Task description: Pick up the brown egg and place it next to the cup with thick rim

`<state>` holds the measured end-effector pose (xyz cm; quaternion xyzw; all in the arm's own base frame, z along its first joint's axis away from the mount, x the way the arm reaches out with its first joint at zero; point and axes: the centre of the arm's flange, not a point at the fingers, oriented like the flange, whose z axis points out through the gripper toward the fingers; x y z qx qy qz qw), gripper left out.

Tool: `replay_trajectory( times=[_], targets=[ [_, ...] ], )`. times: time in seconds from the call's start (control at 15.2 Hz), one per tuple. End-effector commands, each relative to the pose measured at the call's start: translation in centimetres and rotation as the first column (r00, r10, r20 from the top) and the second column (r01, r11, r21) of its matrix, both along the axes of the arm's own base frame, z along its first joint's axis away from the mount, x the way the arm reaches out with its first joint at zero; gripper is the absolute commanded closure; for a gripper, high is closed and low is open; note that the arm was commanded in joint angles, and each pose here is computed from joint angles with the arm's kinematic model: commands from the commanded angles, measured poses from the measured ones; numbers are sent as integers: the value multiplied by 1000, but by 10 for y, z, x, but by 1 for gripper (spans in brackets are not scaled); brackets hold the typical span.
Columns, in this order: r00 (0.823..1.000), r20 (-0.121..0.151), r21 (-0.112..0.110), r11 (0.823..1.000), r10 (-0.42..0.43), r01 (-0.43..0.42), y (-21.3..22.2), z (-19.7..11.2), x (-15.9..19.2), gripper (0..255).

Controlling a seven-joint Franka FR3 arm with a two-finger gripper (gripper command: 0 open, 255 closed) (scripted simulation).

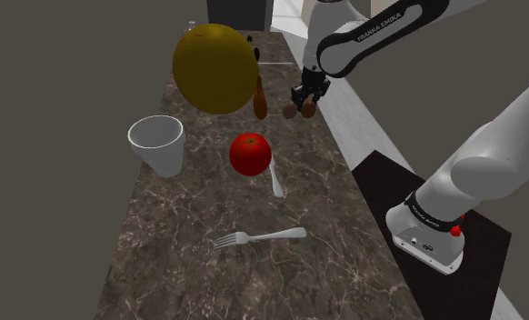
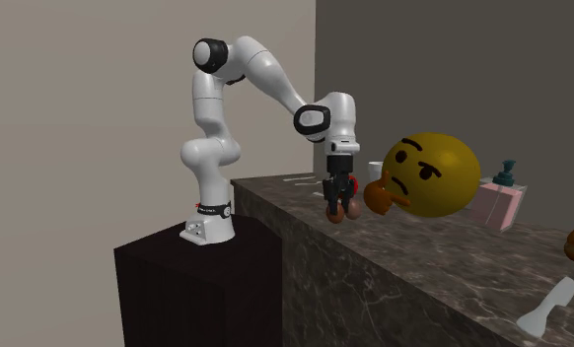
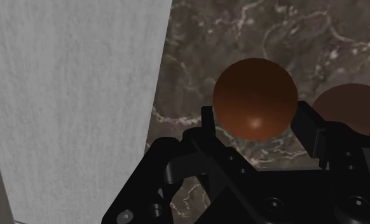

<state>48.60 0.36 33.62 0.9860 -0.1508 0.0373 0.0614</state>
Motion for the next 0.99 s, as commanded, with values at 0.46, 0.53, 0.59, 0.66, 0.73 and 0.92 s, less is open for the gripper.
replay_trajectory(
  times=[0.46,0.53,0.59,0.66,0.73,0.92],
  targets=[
    [1000,-10,0,1000,3,-3,2,41,-2,255],
    [1000,-10,0,1000,3,-3,2,46,-2,255],
    [1000,-10,0,1000,3,-3,2,52,-2,255],
    [1000,-10,0,1000,3,-3,2,57,-2,255],
    [1000,-10,0,1000,3,-3,2,62,-2,255],
    [1000,-10,0,1000,3,-3,2,78,-2,255]
  ],
)
